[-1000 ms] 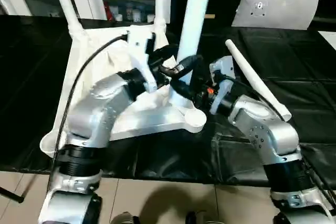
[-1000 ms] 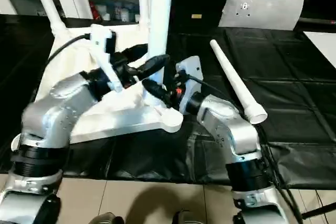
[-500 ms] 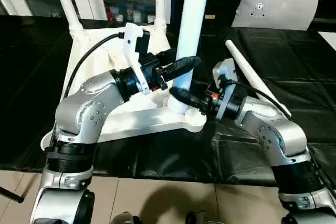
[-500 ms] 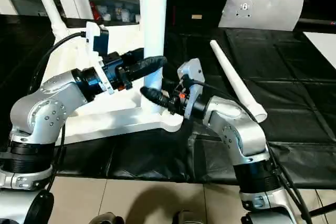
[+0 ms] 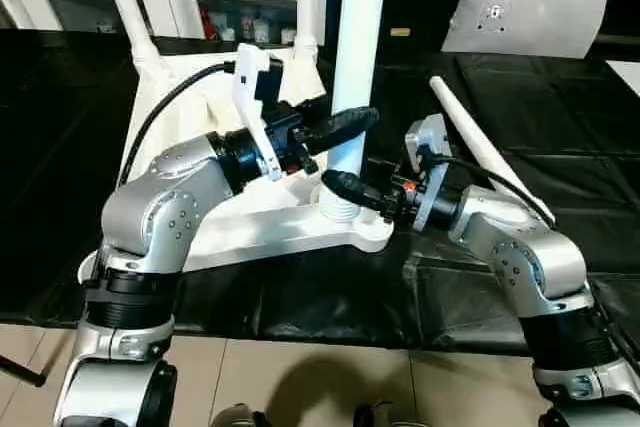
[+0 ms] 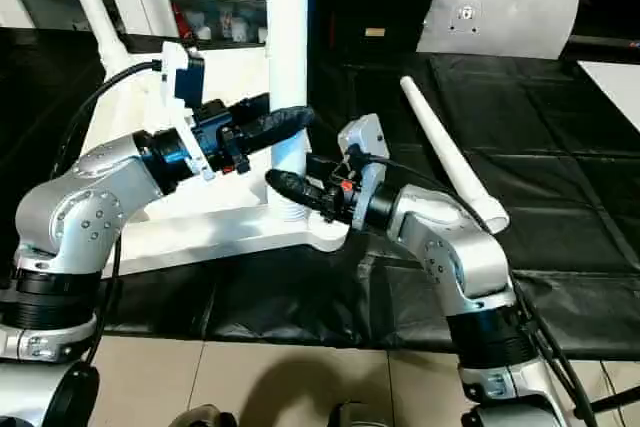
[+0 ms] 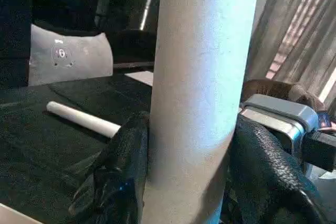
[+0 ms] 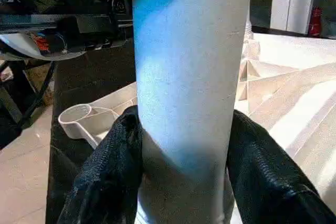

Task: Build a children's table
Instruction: Insert table leg to table base

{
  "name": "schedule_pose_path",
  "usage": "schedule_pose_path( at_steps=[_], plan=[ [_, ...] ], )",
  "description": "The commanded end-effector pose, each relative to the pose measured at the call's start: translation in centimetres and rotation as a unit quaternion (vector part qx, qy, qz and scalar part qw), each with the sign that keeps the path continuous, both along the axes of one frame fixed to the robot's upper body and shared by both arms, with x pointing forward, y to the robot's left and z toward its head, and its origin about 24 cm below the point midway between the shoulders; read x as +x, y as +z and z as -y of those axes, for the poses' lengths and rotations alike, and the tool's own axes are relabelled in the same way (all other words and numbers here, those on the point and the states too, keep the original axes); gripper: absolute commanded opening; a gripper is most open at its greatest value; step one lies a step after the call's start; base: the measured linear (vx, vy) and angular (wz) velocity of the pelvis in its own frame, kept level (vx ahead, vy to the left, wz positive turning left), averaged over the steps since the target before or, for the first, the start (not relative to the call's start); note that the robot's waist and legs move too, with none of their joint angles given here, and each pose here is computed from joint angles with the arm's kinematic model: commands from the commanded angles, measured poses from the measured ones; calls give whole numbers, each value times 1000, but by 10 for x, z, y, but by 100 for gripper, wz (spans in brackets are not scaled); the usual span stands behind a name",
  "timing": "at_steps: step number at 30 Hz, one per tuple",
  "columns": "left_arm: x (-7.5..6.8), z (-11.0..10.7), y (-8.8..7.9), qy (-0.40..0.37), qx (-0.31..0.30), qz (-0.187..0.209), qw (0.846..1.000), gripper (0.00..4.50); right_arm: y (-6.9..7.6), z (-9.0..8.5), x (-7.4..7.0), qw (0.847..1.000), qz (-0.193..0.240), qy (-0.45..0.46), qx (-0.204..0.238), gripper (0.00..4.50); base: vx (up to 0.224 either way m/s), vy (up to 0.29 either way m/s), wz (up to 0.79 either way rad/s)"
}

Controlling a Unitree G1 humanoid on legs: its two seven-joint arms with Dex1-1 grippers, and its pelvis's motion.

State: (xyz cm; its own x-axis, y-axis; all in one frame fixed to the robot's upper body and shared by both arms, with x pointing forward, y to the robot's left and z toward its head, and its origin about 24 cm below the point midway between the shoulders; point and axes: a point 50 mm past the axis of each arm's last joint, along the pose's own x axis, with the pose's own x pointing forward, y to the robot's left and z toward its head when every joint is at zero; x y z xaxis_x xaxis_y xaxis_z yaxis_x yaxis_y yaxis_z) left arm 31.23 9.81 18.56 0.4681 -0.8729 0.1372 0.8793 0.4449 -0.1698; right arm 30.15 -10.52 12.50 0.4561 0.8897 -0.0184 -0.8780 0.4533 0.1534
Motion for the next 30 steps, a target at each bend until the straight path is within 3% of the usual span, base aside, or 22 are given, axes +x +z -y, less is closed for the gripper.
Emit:
schedule_pose_path(
  at_steps=[1, 3, 4, 9, 15, 19, 20, 25, 30],
  plan=[
    [0, 2, 4, -13, -9, 1, 1000, 192, 5, -1, -2, 1000, 15, 5, -4, 191, 0, 0, 0],
    [0, 2, 5, -6, -10, 3, 1000, 192, 5, -1, 1, 1000, 5, -11, -1, 191, 0, 0, 0],
    [0, 2, 5, -3, -10, 3, 1000, 192, 5, -1, 1, 1000, 2, -12, 2, 247, 0, 0, 0],
    [6, 3, 6, 48, 9, 16, 999, 191, 8, 1, 5, 999, 2, -31, 18, 294, 0, 0, 0],
    [13, 5, 6, 119, -5, -35, 992, 191, 10, 6, 10, 997, -6, -66, 31, 346, 0, 0, 0],
    [17, 3, 3, 134, -22, -66, 988, 191, 14, 11, 12, 993, -36, -82, 80, 387, 0, 0, 0],
    [21, -1, -1, 152, -30, -89, 984, 191, 19, 14, 11, 989, -53, -73, 117, 387, 0, 0, 0],
    [26, -8, -4, 185, -51, -121, 974, 191, 27, 24, 11, 978, -73, -79, 179, 431, 0, 0, 0],
    [27, -9, -4, 193, -61, -133, 970, 191, 28, 28, 11, 975, -75, -87, 189, 450, 0, 0, 0]
  ],
)
